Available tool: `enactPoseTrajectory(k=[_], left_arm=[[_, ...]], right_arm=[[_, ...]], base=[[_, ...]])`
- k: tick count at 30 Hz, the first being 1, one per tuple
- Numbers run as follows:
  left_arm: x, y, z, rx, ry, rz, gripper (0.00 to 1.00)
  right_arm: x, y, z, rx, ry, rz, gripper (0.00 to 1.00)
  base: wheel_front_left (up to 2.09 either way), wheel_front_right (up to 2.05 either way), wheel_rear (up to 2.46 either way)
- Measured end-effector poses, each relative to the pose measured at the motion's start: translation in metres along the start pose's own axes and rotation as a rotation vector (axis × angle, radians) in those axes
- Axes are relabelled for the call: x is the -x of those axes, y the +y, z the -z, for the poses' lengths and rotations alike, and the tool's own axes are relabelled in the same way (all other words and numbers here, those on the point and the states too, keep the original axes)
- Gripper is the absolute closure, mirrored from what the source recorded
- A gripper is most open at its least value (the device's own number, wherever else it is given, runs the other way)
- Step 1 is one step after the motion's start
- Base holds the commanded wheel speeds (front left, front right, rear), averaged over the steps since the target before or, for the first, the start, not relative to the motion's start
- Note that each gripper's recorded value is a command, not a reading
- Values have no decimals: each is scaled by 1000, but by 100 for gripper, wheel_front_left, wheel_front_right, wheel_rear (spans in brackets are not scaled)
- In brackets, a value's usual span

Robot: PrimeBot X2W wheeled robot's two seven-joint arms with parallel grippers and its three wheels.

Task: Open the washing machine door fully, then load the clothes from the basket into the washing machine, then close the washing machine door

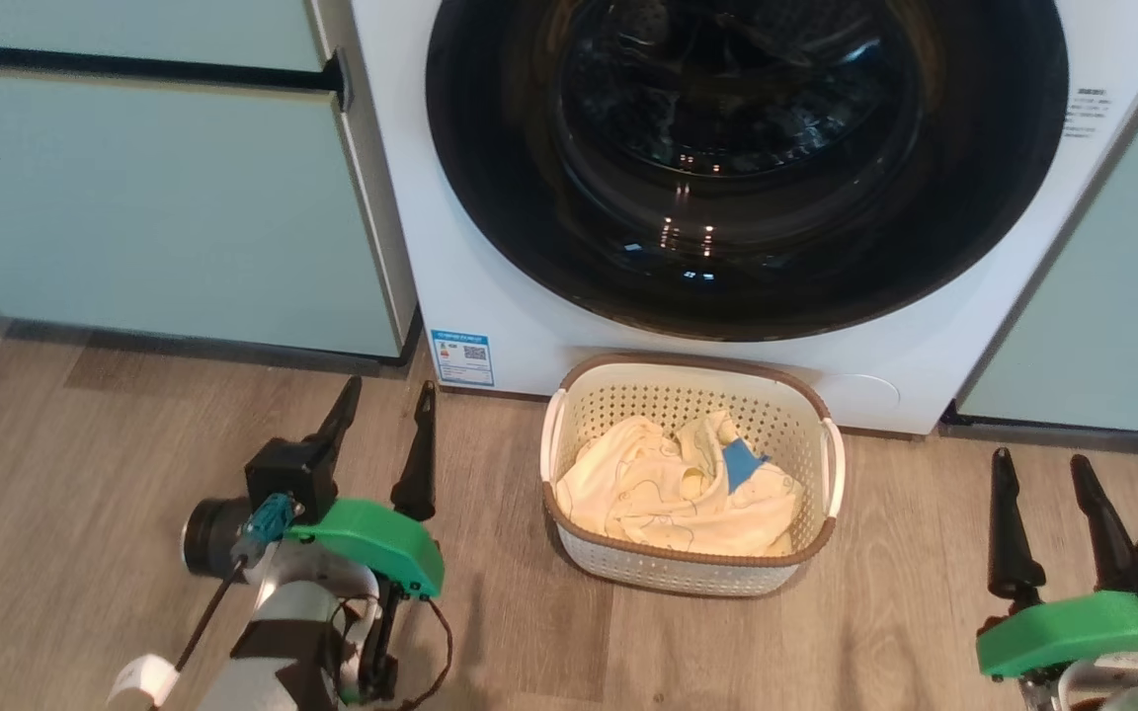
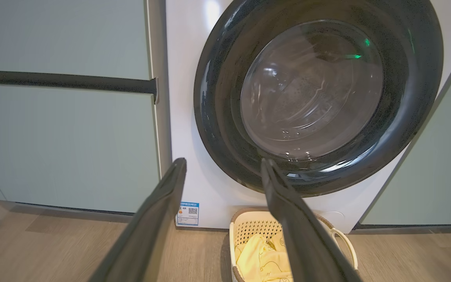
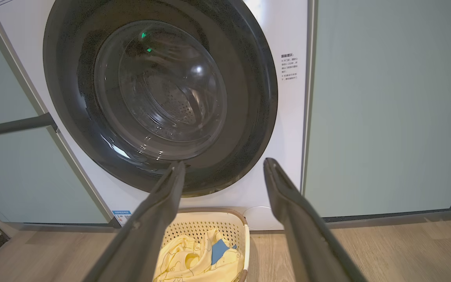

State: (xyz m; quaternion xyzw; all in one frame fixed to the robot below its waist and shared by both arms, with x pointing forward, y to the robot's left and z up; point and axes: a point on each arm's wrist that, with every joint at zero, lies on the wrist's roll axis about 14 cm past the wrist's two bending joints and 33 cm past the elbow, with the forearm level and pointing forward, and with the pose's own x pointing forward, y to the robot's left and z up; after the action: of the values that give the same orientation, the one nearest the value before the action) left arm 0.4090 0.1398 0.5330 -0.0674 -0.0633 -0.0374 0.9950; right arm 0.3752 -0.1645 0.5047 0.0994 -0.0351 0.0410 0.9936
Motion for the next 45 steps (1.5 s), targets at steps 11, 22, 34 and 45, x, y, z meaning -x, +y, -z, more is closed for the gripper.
enactPoseTrajectory(k=[11, 22, 34, 45], left_arm=[[0, -2, 3, -6, 10, 14, 0], [0, -4, 9, -2, 28, 24, 0], [1, -11, 14, 19, 44, 48, 0], [1, -9, 19, 15, 60, 36, 0]], right_arm=[[0, 0, 2, 0, 6, 1, 0], [1, -2, 3, -10, 8, 7, 0], [2, -7, 1, -5, 5, 17, 0], [2, -8, 1, -13, 4, 22, 0]], base=[[116, 117, -233], [123, 123, -246], [96, 96, -191], [15, 15, -30]])
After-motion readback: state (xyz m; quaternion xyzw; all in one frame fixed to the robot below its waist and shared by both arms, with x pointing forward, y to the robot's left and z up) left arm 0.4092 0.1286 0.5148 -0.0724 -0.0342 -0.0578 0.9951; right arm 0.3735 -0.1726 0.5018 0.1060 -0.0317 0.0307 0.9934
